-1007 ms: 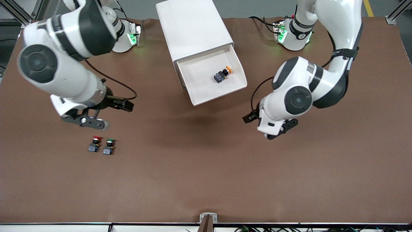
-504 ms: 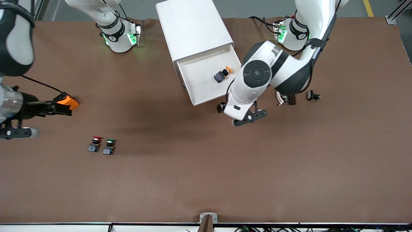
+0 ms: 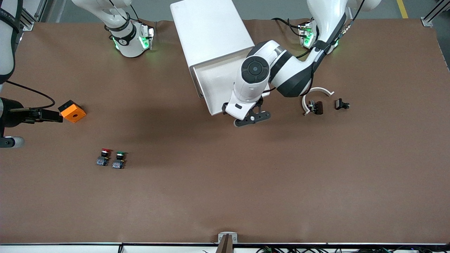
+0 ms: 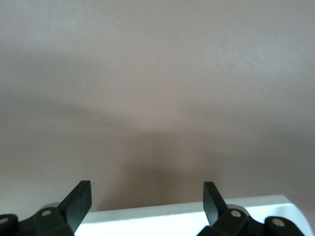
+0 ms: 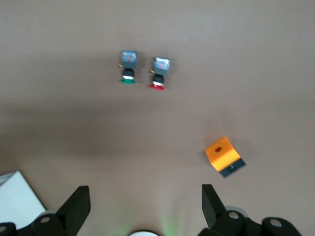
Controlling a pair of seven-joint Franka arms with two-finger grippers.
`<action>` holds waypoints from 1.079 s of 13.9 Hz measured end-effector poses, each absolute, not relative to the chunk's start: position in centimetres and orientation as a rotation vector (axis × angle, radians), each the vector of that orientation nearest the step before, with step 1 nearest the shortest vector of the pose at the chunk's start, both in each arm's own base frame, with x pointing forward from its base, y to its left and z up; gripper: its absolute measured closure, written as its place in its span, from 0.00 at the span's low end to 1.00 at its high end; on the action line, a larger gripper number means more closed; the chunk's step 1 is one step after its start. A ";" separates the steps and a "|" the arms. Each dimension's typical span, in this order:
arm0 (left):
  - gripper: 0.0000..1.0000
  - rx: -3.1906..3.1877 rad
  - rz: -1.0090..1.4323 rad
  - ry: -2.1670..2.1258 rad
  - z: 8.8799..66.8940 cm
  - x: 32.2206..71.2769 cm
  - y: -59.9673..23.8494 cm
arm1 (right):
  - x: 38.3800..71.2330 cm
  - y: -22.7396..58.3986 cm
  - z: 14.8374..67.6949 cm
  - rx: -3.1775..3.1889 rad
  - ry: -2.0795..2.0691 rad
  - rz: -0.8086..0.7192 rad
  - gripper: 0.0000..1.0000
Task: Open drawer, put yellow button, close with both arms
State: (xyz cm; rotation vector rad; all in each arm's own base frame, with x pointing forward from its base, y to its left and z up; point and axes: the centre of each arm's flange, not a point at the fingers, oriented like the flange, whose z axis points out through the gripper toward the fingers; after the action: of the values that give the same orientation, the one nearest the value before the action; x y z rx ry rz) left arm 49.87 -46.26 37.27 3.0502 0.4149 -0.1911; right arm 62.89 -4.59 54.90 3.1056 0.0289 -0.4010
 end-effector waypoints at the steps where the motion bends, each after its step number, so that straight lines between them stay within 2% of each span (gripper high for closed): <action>1: 0.00 3.041 -0.172 0.414 37.2 49.5 -46.3 | 62.5 -4.8 55.4 3.080 0.024 -0.430 0.00; 3: 0.00 3.039 -0.156 0.413 37.4 48.5 -46.0 | 61.6 -5.3 57.7 3.040 0.008 -0.447 0.00; 9: 0.00 3.043 -0.202 0.493 37.1 44.6 -47.7 | 58.7 -5.1 65.5 3.042 -0.001 -0.291 0.00; 15: 0.00 3.050 -0.275 0.563 35.7 41.9 -48.8 | 56.3 -6.5 67.0 3.138 -0.027 -0.239 0.00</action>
State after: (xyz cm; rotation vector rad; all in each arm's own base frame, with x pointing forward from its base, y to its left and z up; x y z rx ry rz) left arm 41.88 -48.85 35.67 3.0496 0.5627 -0.2752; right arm 56.28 -6.54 66.96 3.1376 -0.0269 -0.2388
